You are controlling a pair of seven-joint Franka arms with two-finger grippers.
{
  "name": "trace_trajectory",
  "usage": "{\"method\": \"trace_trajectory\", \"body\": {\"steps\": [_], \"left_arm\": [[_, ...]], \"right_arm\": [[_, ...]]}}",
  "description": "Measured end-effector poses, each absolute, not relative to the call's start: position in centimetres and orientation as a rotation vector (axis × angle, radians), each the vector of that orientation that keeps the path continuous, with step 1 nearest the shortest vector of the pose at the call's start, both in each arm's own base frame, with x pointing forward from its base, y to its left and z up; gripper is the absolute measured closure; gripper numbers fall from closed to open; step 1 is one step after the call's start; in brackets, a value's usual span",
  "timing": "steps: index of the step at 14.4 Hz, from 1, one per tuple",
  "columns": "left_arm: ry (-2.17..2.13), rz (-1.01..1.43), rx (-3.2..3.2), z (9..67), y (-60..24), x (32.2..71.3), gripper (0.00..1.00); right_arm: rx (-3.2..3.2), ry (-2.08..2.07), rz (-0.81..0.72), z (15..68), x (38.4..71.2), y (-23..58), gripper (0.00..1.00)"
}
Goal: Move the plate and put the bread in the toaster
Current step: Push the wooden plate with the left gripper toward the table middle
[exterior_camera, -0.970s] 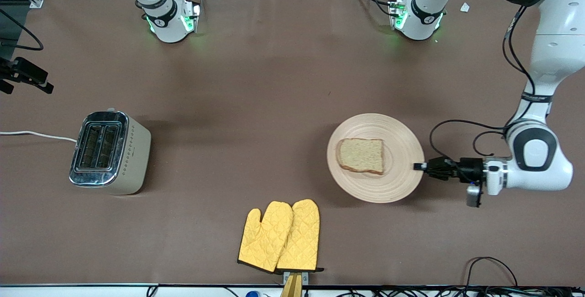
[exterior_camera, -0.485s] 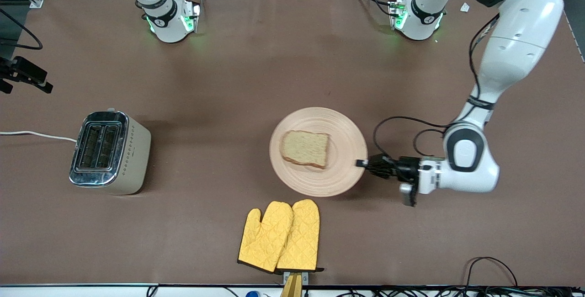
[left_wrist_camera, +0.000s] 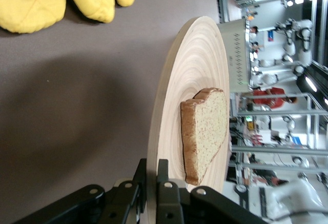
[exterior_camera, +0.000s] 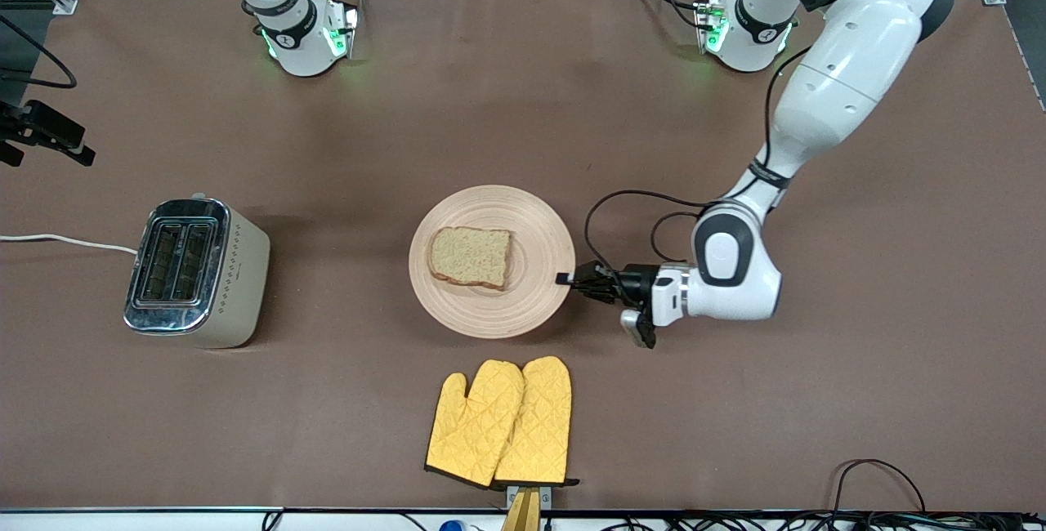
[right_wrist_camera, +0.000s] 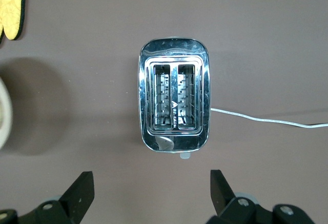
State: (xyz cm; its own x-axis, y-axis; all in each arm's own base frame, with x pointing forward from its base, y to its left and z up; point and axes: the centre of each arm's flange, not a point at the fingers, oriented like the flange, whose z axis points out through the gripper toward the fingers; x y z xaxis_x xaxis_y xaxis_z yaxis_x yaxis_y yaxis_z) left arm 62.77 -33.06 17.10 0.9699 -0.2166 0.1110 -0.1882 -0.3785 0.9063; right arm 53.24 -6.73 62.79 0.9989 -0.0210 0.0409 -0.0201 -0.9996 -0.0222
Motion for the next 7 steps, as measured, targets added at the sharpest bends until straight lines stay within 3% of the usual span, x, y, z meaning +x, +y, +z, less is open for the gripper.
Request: {"method": "trace_trajectory", "body": {"steps": [7], "left_arm": [[-0.130,-0.060,2.050,11.7,-37.4,59.5,0.90]], "right_arm": [[-3.115,0.010,0.020,59.9,53.9,-6.0,0.00]]}}
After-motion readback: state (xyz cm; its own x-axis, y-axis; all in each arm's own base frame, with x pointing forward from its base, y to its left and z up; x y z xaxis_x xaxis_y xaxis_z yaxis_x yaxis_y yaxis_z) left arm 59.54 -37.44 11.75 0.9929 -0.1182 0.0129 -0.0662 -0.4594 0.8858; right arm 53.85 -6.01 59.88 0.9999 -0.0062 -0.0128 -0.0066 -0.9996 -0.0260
